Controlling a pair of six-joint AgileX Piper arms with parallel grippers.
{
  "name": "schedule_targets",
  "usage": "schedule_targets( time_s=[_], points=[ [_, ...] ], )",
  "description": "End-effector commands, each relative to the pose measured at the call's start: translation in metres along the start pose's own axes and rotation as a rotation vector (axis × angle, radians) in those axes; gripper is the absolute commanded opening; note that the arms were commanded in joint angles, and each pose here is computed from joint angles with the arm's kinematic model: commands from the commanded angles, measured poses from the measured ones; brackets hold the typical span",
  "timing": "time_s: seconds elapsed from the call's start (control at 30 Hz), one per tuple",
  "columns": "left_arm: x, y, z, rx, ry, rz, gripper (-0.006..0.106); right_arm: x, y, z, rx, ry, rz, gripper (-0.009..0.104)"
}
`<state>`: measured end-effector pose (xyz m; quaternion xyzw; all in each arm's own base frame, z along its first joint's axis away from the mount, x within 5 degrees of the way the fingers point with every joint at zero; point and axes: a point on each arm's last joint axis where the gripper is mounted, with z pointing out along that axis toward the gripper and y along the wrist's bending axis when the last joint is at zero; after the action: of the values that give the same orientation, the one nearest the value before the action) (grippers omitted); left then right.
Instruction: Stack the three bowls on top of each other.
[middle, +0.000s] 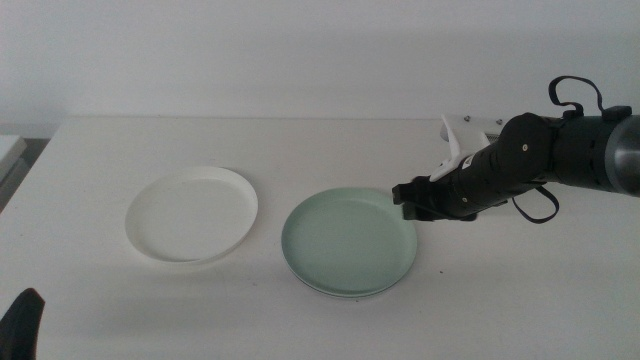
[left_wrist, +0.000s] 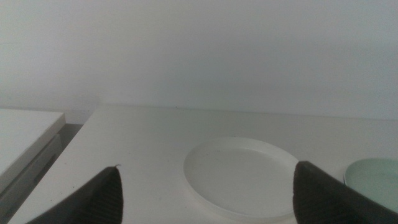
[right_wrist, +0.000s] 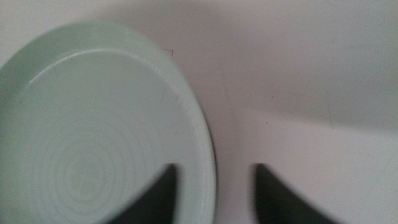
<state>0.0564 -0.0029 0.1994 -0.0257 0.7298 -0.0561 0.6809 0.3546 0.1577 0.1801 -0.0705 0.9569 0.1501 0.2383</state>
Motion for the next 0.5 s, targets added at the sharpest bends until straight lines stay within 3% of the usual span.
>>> schedule_targets(
  time_s=[0.0,0.1,0.27,0.47],
  points=[
    [-0.001,0.0,0.0,0.002,-0.015,-0.001,0.094,0.0,0.0,-0.001,0.0,-0.01,-0.015,0.05],
    [-0.001,0.0,0.0,0.002,-0.015,-0.001,0.094,-0.005,0.005,-0.012,-0.009,0.034,-0.066,0.091],
    [-0.001,0.0,0.0,0.002,-0.015,-0.001,0.094,-0.027,0.023,-0.085,-0.05,0.052,-0.282,0.092],
    [-0.001,0.0,0.0,0.002,-0.015,-0.001,0.094,-0.016,0.026,-0.227,-0.06,-0.285,-0.451,0.091]
  ],
)
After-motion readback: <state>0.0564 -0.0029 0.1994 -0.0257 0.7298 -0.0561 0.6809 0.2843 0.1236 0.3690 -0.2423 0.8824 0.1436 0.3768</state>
